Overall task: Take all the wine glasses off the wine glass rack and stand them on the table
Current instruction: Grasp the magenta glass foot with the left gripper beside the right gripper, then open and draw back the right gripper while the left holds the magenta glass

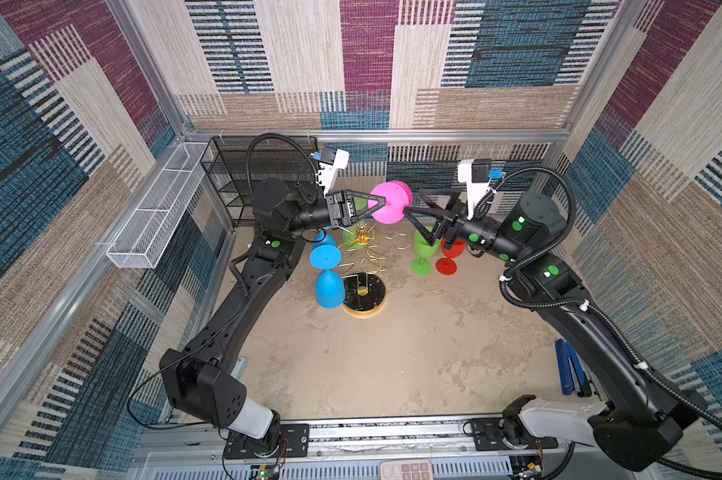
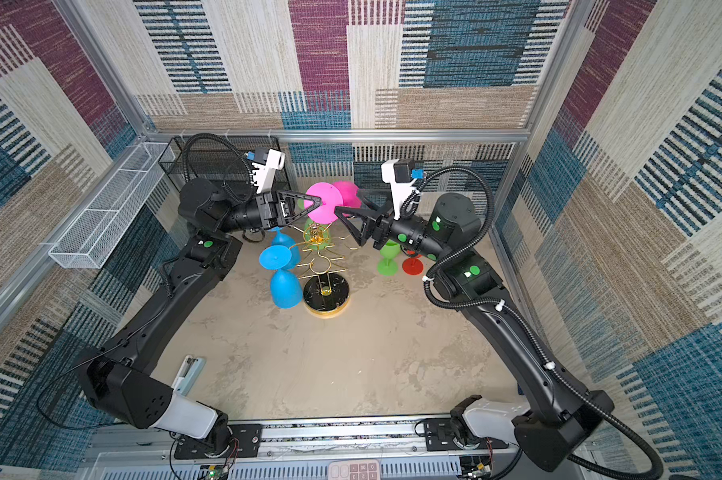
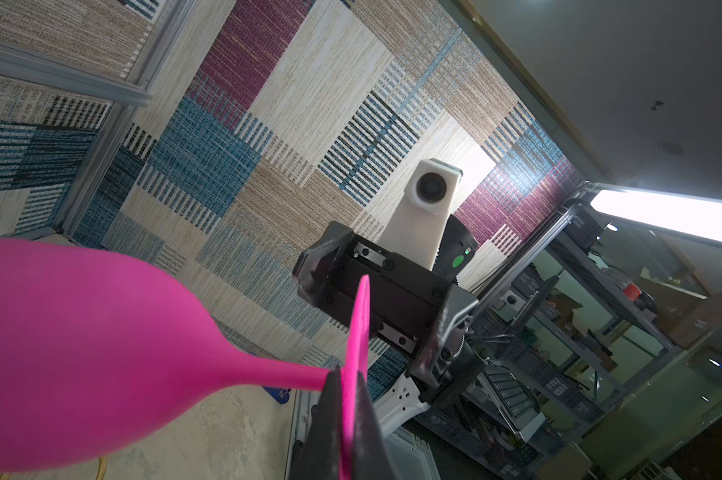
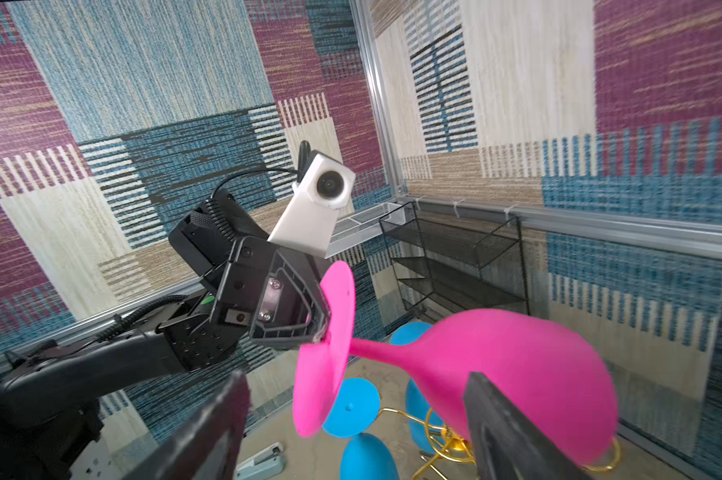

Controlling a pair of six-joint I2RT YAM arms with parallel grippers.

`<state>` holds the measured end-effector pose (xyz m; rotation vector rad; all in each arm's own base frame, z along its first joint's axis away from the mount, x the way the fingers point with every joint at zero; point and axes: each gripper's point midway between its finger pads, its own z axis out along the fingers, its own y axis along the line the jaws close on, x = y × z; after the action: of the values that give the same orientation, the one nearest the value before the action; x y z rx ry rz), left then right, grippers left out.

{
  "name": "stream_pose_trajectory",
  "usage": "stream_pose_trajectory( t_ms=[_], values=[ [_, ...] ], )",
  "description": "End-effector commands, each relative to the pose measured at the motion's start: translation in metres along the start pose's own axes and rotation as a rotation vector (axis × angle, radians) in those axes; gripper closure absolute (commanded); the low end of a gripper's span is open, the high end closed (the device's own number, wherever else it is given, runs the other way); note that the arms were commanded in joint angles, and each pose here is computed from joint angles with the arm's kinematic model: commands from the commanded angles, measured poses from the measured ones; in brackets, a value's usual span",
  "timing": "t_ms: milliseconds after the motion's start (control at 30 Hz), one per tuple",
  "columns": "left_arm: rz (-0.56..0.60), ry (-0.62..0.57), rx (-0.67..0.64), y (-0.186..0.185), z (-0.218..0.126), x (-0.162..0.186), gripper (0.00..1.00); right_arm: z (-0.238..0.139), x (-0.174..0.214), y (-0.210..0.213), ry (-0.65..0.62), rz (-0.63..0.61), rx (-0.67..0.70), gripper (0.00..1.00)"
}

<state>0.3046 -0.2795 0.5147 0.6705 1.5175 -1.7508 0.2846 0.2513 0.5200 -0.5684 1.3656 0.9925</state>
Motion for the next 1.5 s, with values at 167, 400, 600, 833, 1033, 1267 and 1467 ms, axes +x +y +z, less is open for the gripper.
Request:
stream_pose_trajectory(
  t_ms=[167, 400, 600, 833, 1033, 1267, 1467],
  values=[
    [-0.038, -0.010, -0.053, 0.000, -0.002, -0.005, 1.00, -0.027, 0.018, -0.025, -0.061, -0.386, 0.177, 0.01],
    [-0.058, -0.002, -0.053, -0.005, -0.003, -0.005, 1.00, -0.001, 0.044, -0.031, -0.037, -0.490, 0.097, 0.01],
    [-0.057, 0.007, -0.066, -0.011, -0.005, -0.002, 1.00, 0.025, 0.063, -0.044, -0.017, -0.530, 0.059, 0.01],
    [-0.065, 0.017, -0.077, -0.012, -0.007, 0.000, 1.00, 0.048, 0.059, -0.053, -0.061, -0.545, 0.048, 0.01],
    [-0.070, 0.019, -0.075, -0.016, -0.008, 0.000, 1.00, 0.063, 0.063, -0.055, -0.074, -0.532, 0.009, 0.01],
    [-0.068, 0.017, -0.072, -0.020, -0.009, 0.000, 1.00, 0.082, 0.070, -0.056, -0.067, -0.506, -0.020, 0.01],
    [-0.074, 0.017, -0.062, -0.020, -0.009, 0.000, 1.00, 0.093, 0.077, -0.051, -0.054, -0.492, -0.039, 0.01]
  ],
)
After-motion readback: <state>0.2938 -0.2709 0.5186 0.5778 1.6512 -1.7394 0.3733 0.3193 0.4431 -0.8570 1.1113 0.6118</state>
